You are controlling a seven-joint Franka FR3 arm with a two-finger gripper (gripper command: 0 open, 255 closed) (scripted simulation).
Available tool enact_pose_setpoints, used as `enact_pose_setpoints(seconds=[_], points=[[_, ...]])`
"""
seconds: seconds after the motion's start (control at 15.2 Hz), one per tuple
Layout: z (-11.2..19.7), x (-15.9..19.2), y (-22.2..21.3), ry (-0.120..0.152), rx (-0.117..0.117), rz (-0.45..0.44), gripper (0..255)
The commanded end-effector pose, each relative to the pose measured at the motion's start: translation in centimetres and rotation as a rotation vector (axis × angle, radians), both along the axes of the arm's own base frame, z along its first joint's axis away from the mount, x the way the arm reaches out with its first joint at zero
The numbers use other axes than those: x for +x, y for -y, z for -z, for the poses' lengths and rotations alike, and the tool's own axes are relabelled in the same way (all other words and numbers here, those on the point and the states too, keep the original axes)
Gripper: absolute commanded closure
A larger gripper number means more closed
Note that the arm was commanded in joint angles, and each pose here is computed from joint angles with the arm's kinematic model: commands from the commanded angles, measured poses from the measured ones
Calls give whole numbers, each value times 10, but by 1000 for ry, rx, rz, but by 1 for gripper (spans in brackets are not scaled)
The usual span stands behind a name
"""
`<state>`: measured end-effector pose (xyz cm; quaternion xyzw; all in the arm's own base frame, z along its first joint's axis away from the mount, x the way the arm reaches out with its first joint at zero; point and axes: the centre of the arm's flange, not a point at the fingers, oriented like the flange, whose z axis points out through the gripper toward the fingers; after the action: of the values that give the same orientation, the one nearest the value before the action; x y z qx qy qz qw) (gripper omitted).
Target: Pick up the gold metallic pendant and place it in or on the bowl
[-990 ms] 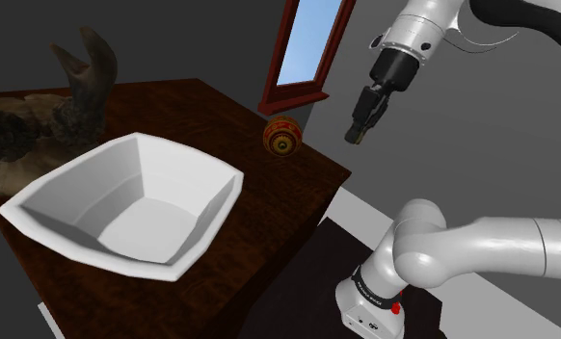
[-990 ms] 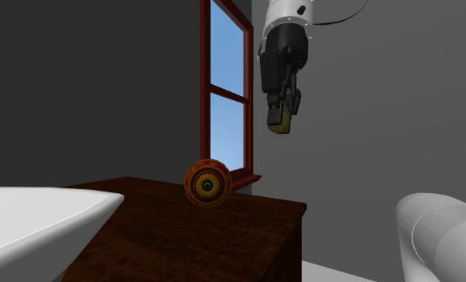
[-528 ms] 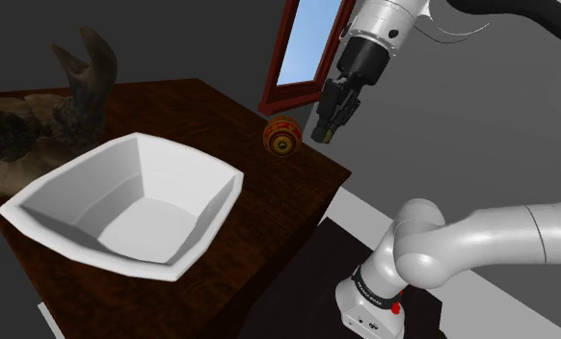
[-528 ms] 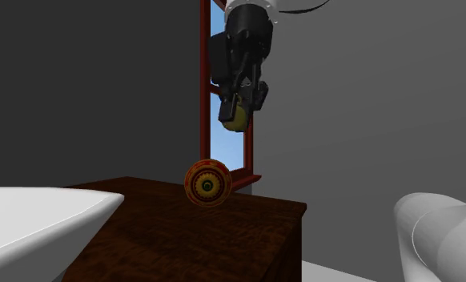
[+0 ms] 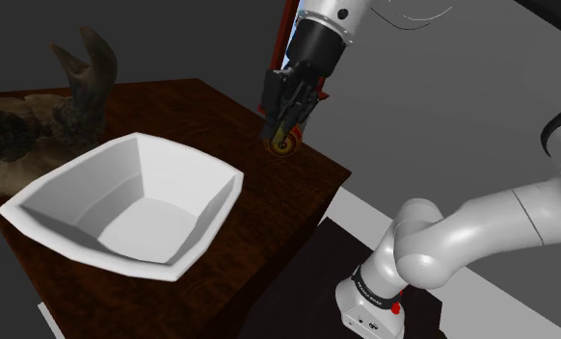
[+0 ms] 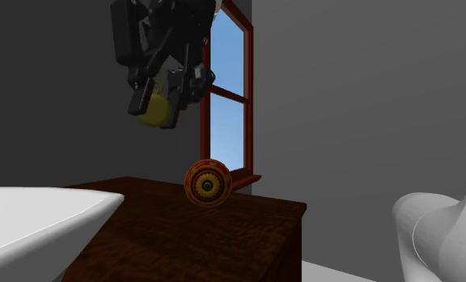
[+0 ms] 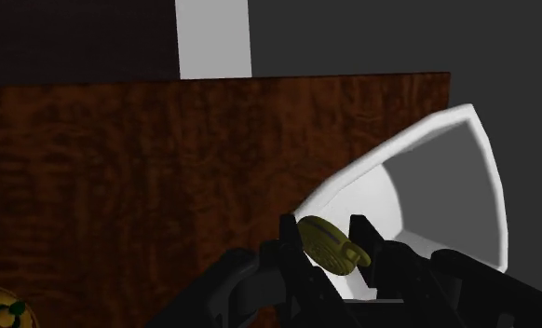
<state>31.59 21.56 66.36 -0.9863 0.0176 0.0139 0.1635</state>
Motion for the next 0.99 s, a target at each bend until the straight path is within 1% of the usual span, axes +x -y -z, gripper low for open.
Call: enact_pose_setpoints(seconds=[0.0, 0.73, 0.79, 0.92], points=[[1, 12, -24, 0, 1, 0, 255], [2, 73, -156, 0, 1, 0, 255], [2, 75, -161, 0, 1, 0, 255], [12, 75, -161, 0, 1, 0, 255]])
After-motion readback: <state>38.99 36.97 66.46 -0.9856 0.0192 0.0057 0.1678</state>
